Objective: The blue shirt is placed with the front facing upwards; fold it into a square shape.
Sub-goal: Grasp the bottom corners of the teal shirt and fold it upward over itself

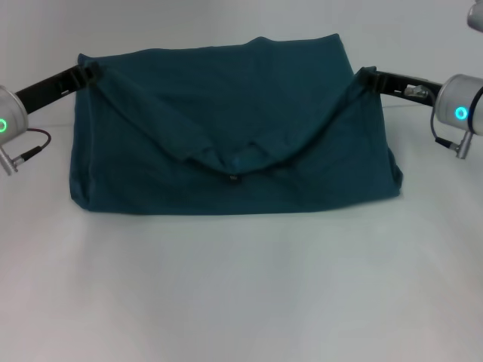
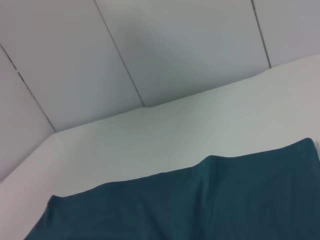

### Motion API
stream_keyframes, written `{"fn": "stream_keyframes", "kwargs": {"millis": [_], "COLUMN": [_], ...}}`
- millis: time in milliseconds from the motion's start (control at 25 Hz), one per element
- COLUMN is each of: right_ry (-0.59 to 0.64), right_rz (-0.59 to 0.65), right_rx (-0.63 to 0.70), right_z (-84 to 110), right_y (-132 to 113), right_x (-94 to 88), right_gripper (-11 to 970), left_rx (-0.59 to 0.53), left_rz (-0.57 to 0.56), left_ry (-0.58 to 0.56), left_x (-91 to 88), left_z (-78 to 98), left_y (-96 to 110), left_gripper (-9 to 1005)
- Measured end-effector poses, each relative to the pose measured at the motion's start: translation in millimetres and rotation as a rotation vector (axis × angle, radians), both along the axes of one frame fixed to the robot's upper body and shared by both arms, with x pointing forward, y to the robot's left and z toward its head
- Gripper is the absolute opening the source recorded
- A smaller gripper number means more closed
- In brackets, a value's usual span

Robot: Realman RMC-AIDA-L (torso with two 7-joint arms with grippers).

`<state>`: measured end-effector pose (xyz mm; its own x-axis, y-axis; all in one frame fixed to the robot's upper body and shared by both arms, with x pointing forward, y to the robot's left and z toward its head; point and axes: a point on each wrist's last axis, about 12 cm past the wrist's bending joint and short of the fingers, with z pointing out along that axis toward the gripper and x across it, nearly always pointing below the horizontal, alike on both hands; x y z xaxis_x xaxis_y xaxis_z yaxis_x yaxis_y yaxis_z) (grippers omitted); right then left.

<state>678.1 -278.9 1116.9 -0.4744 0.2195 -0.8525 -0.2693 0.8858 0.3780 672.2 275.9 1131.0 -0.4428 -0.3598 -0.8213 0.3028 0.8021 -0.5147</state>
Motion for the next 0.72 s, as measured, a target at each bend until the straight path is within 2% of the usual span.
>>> {"fn": "stream_keyframes", "kwargs": {"millis": [440, 720], "right_ry": [0.009, 0.018], "right_rz": [-0.033, -0.039], "right_rx": [-0.039, -0.043], "right_z": [-14.1, -18.4], "right_y": [11, 12], "right_x": [-1.9, -3.9], "right_gripper": [80, 82], "left_rx": [-0.024, -0.022], "left_rz": [0.009, 0.007], "left_ry": [0.009, 0.011], "left_x": [-8.7, -9.7], "left_z": [-17.4, -19.1], "left_y": [-11, -12], "left_gripper": [-1, -1]}}
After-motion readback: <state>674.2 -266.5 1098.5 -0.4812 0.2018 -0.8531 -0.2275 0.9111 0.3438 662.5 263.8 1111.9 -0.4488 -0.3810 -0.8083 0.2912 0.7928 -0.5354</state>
